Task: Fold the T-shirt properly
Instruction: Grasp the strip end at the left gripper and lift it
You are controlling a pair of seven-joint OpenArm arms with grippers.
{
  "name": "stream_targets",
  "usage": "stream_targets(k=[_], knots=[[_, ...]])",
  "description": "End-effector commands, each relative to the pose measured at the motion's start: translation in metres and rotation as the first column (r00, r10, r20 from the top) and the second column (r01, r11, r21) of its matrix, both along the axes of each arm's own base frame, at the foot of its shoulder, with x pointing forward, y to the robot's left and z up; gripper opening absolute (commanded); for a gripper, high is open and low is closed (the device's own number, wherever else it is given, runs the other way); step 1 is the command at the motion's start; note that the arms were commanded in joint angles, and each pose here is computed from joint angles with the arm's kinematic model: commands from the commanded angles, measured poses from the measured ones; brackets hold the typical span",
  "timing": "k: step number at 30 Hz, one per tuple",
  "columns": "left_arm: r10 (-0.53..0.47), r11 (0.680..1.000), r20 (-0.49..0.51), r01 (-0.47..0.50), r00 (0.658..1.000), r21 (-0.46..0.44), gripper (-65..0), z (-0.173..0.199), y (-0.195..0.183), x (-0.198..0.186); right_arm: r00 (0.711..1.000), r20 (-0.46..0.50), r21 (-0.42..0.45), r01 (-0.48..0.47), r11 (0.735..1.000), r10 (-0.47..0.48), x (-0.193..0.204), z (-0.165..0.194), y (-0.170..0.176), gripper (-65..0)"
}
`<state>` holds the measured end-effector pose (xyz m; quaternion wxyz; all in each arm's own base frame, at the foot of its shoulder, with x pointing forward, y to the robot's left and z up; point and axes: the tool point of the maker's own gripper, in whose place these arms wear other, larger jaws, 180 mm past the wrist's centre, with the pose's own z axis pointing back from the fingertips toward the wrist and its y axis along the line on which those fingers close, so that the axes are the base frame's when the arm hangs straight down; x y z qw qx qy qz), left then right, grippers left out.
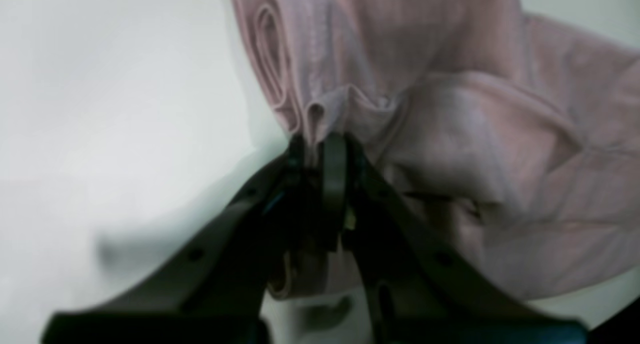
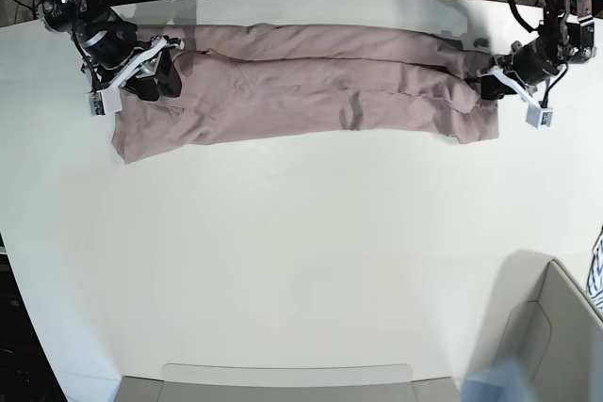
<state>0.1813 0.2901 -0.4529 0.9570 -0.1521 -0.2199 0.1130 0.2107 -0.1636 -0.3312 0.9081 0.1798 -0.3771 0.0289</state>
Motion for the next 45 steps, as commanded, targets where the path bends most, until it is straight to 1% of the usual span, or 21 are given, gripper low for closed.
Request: stream_targets(k=[1, 3, 6, 8, 11, 14, 17, 19, 24, 32, 35, 37, 39, 42, 45], knots=[[0.015, 0.995, -0.147, 0.0, 0.989, 0.102, -65.0, -0.017, 0.027, -0.029, 0.999, 0.045, 0.001, -0.004, 1.0, 0.004, 0.006, 0.011, -0.001, -40.3], [0.038, 0.994, -0.103, -0.026, 0.994, 0.111, -65.0, -0.007, 0.043, -0.024, 0.999, 0.045, 0.001, -0.004, 1.0, 0.004, 0.006, 0.011, -0.001, -40.3], [0.094, 0.987, -0.043, -0.088, 0.995, 0.135, -65.0, 0.011, 0.071, -0.023, 0.999, 0.046, 0.007, -0.003, 1.0, 0.003, 0.006, 0.011, 0.001, -40.3], [0.112, 0.983, -0.004, -0.111, 0.994, 0.146, -65.0, 0.022, 0.084, -0.019, 0.999, 0.044, 0.01, -0.005, 1.0, 0.004, 0.006, 0.011, 0.002, -40.3], [0.084, 0.985, 0.043, -0.089, 0.996, 0.147, -65.0, 0.033, 0.091, -0.016, 0.999, 0.044, 0.01, -0.005, 1.0, 0.004, 0.006, 0.011, 0.002, -40.3], [0.05, 0.988, 0.045, -0.056, 0.998, 0.145, -65.0, 0.041, 0.092, -0.012, 0.999, 0.046, 0.009, -0.004, 1.0, 0.004, 0.006, 0.011, 0.002, -40.3], [0.007, 0.985, 0.09, -0.023, 0.996, 0.173, -65.0, 0.062, 0.088, 0.001, 0.999, 0.046, 0.009, -0.004, 1.0, 0.004, 0.006, 0.011, 0.002, -40.3], [-0.043, 0.979, 0.121, 0.018, 0.992, 0.202, -65.0, 0.078, 0.081, 0.011, 0.999, 0.045, 0.012, -0.004, 1.0, 0.004, 0.006, 0.011, 0.003, -40.3], [-0.172, 0.957, 0.127, 0.135, 0.977, 0.259, -65.0, 0.107, 0.055, 0.022, 0.999, 0.045, 0.038, 0.011, 0.999, -0.012, 0.005, 0.01, 0.008, -40.3], [-0.29, 0.937, 0.164, 0.245, 0.943, 0.247, -65.0, 0.125, -0.019, 0.013, 0.999, 0.041, 0.043, 0.011, 0.999, -0.013, 0.004, 0.009, 0.009, -40.3], [-0.299, 0.938, 0.18, 0.255, 0.937, 0.234, -65.0, 0.131, -0.039, 0.011, 0.999, 0.042, 0.044, 0.012, 0.999, -0.013, 0.004, 0.01, 0.01, -40.3], [-0.27, 0.953, 0.178, 0.235, 0.946, 0.192, -65.0, 0.129, -0.051, 0.011, 0.999, 0.042, 0.044, 0.012, 0.999, -0.013, 0.004, 0.01, 0.01, -40.3], [-0.263, 0.96, 0.163, 0.24, 0.951, 0.145, -65.0, 0.122, -0.067, 0.011, 0.999, 0.039, 0.044, 0.012, 0.999, -0.014, 0.004, 0.009, 0.009, -40.3], [-0.304, 0.953, 0.176, 0.298, 0.936, 0.063, -65.0, 0.114, -0.107, 0.017, 0.999, 0.04, 0.044, 0.013, 0.999, -0.015, 0.004, 0.009, 0.009, -40.3], [-0.288, 0.954, 0.196, 0.298, 0.938, -0.024, -65.0, 0.109, -0.14, 0.017, 0.999, 0.041, 0.044, 0.013, 0.999, -0.015, 0.004, 0.009, 0.009, -40.3]])
